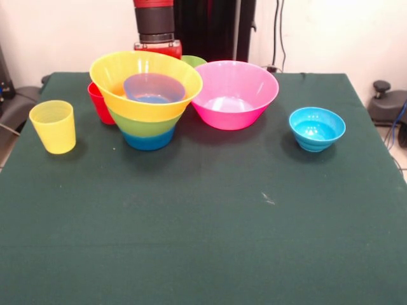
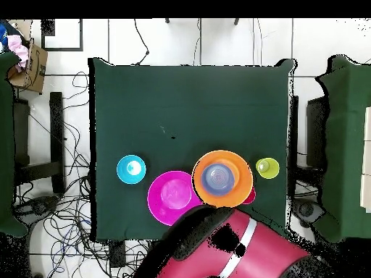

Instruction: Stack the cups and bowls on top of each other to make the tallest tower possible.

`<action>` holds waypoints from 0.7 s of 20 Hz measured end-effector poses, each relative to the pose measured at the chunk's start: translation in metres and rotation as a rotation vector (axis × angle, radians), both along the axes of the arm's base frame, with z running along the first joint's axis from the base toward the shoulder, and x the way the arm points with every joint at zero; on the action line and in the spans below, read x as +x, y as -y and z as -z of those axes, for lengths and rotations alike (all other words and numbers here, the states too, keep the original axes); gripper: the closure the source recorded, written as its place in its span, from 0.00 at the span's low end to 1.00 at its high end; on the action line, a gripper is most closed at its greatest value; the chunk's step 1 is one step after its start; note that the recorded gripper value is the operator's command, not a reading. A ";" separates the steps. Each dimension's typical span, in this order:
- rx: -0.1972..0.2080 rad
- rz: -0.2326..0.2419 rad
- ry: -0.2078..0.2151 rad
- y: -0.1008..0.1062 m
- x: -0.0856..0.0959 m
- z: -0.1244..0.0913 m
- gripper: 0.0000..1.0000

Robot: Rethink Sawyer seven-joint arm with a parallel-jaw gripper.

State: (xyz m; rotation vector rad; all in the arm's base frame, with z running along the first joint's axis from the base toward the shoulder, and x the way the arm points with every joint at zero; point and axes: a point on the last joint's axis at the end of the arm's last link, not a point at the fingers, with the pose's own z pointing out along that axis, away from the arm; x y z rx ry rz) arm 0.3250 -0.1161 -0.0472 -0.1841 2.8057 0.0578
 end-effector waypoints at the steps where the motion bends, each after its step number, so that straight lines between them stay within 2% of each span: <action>1: 0.001 0.007 -0.005 0.000 -0.001 -0.001 0.00; 3: -0.004 0.030 -0.029 0.004 -0.005 -0.004 0.00; 5: -0.026 0.076 -0.085 0.015 -0.016 -0.008 0.00; 9: -0.063 0.117 -0.166 0.027 -0.032 -0.012 0.00; 11: -0.081 0.128 -0.210 0.030 -0.039 -0.014 0.00; 14: -0.091 0.137 -0.240 0.028 -0.043 -0.012 0.00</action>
